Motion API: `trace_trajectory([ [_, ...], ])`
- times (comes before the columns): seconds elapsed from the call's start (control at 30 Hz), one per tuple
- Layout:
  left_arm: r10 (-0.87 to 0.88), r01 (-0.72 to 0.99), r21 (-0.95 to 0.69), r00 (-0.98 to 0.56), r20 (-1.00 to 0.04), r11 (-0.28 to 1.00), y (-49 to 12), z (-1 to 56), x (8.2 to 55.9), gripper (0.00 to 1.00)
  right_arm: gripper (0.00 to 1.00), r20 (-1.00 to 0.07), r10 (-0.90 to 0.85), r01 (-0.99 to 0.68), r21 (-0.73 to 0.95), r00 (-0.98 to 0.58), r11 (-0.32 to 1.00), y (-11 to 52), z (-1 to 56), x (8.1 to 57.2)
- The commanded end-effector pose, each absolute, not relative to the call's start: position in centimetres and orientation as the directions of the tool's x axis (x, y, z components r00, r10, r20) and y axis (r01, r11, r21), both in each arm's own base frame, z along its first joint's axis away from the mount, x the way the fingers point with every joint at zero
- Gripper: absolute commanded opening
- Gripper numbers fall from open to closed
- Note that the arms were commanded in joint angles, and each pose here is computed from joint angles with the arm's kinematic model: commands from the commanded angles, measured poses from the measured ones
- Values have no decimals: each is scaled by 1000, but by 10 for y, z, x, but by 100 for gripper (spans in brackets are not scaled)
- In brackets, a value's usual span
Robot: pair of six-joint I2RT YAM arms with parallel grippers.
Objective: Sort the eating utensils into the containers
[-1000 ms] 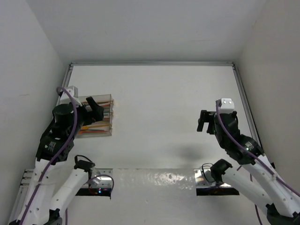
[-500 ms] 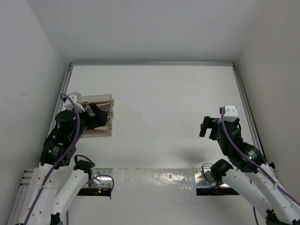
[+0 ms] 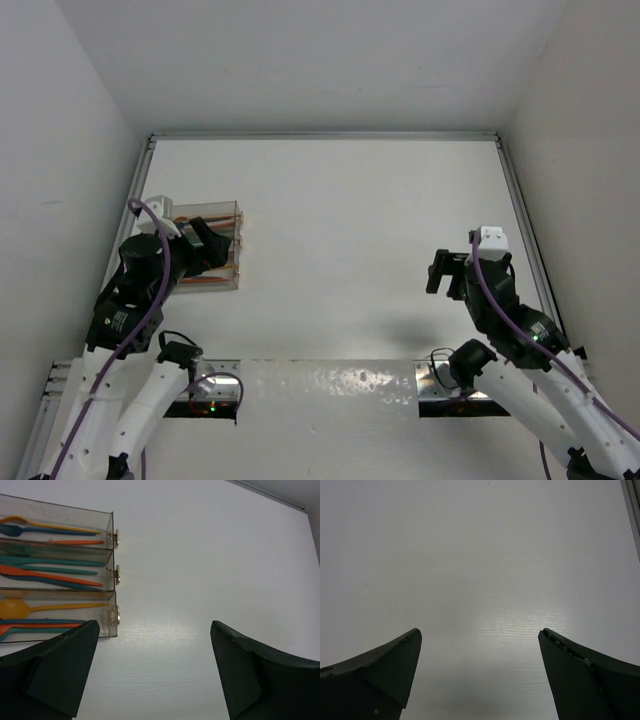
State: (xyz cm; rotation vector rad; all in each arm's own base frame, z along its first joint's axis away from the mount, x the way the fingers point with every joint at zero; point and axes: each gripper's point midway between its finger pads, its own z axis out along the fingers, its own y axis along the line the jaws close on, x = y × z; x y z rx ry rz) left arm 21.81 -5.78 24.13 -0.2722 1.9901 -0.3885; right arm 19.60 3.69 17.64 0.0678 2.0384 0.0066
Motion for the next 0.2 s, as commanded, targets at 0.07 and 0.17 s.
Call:
trace_trajectory([
  [0.07,-388,-35,-410,-405,-828,911,-57,246,224,92,99,-905,68,38,57,-421,998,38,188,197],
  [0.17,-389,-39,-410,-411,-825,911,-57,243,224,92,99,-905,65,35,56,-420,998,38,188,196],
])
